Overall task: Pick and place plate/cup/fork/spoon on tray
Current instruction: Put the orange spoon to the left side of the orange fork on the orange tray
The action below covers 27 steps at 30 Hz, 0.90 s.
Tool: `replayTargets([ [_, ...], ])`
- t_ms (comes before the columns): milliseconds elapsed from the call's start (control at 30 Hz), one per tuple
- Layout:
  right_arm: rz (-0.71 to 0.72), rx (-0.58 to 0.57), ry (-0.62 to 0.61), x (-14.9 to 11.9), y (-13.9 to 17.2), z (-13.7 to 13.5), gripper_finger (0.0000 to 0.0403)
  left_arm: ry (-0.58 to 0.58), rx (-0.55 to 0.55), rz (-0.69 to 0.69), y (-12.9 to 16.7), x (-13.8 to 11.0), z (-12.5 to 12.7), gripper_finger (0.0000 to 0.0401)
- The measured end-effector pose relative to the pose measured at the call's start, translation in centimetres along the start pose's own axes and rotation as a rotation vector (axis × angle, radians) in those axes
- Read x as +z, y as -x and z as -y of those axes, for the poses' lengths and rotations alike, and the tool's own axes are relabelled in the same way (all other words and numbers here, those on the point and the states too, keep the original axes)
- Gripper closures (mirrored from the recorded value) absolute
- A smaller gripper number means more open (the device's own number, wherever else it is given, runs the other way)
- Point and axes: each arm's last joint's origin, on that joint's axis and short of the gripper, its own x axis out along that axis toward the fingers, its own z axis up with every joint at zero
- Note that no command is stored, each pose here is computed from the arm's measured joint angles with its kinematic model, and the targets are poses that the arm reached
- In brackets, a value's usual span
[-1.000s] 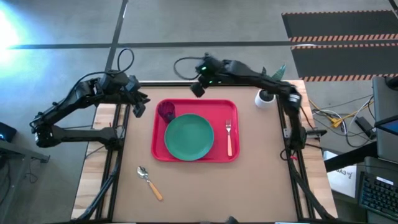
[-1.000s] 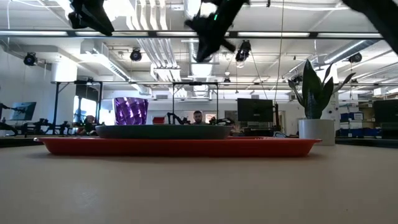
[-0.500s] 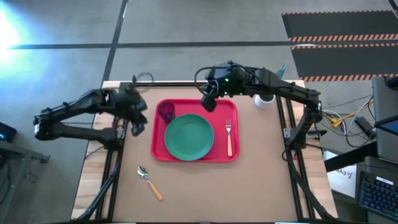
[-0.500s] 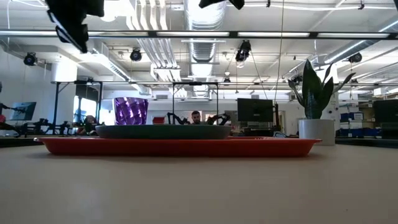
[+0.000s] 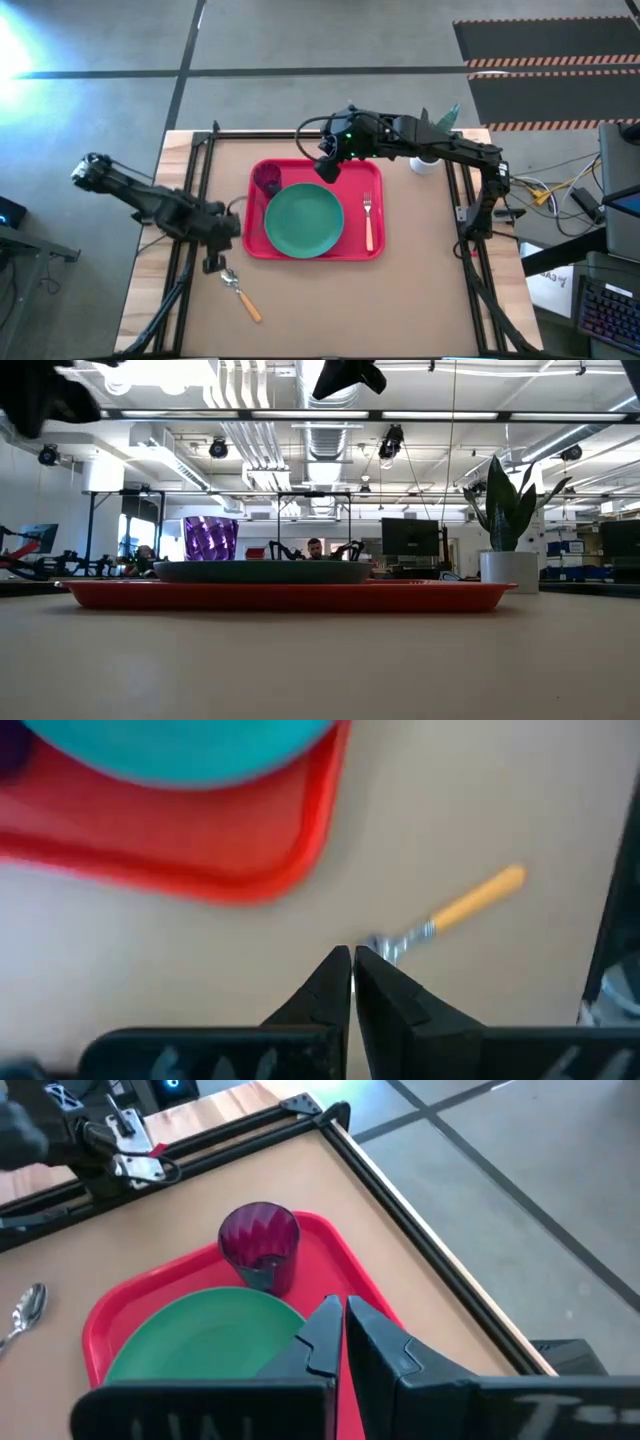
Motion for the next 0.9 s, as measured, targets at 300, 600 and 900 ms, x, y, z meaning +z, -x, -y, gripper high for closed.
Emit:
replayTargets([
  [300, -0.006, 0.002, -0.006, -0.1, -0.3, -0.1, 0.0394, 0.109, 0.123, -0.230, -3.9, -1.8, 4.0, 0.0401],
  [600, -0.011, 0.034, 0.026, -0.2, -0.2, -0.5, 0.0394, 0.267, 0.202, -0.387, -7.5, -3.5, 4.8, 0.0401],
  [900, -0.023, 0.109, 0.079, -0.4, 0.0, -1.1, 0.0394, 0.378, 0.125, -0.418, -9.8, -4.4, 4.3, 0.0401],
])
